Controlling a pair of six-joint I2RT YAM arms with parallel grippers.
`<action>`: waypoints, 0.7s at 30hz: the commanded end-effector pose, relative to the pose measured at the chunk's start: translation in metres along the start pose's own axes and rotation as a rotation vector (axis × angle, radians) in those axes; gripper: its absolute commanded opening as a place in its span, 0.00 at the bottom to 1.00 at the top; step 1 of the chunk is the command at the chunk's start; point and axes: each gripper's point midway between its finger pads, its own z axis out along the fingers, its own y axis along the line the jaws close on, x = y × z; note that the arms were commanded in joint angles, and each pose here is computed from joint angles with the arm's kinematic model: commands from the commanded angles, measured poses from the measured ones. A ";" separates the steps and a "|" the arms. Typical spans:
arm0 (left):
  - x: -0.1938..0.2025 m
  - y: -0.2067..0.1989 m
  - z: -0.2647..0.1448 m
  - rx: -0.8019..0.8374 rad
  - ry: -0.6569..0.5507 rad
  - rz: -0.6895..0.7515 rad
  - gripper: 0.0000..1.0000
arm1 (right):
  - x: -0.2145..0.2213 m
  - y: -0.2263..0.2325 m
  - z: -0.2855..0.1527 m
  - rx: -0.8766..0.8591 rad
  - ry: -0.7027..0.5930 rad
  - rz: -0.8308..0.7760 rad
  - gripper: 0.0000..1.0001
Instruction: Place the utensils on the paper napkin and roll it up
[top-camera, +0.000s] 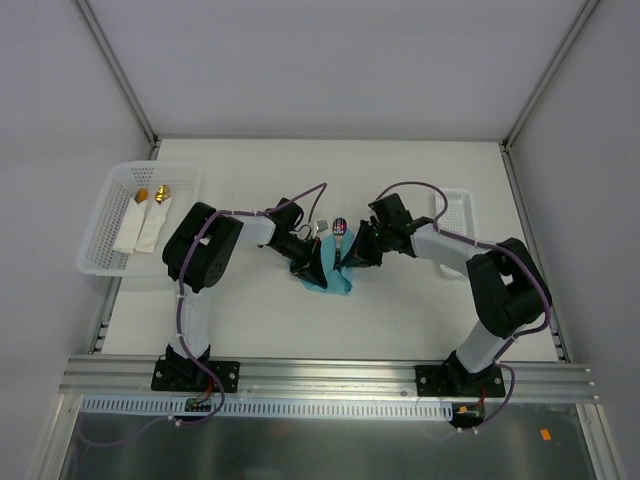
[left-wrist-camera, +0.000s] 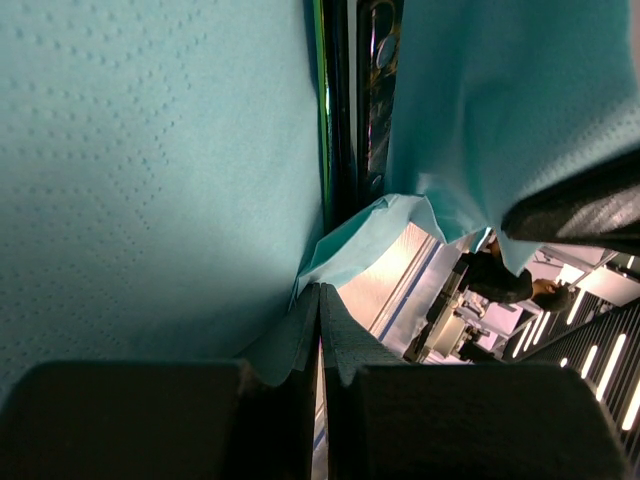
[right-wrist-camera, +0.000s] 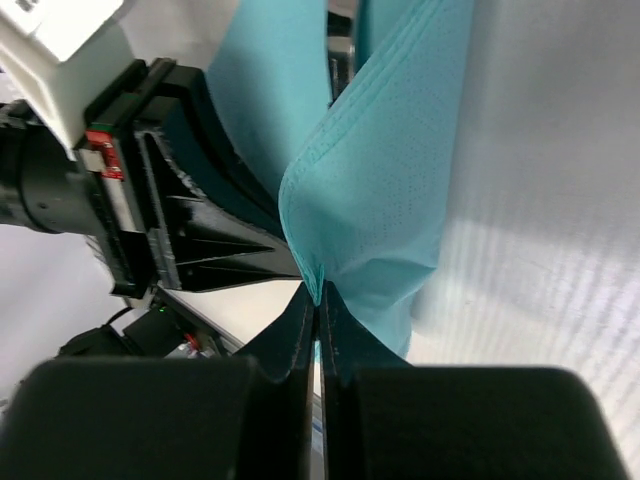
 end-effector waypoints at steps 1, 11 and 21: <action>0.000 0.027 0.001 -0.096 -0.026 -0.030 0.00 | -0.011 0.030 -0.002 -0.075 -0.028 0.014 0.00; 0.000 0.028 0.001 -0.095 -0.023 -0.035 0.00 | -0.012 0.047 0.015 -0.131 -0.022 0.077 0.00; 0.000 0.028 0.001 -0.097 -0.023 -0.034 0.00 | -0.010 0.054 0.030 -0.179 -0.001 0.114 0.00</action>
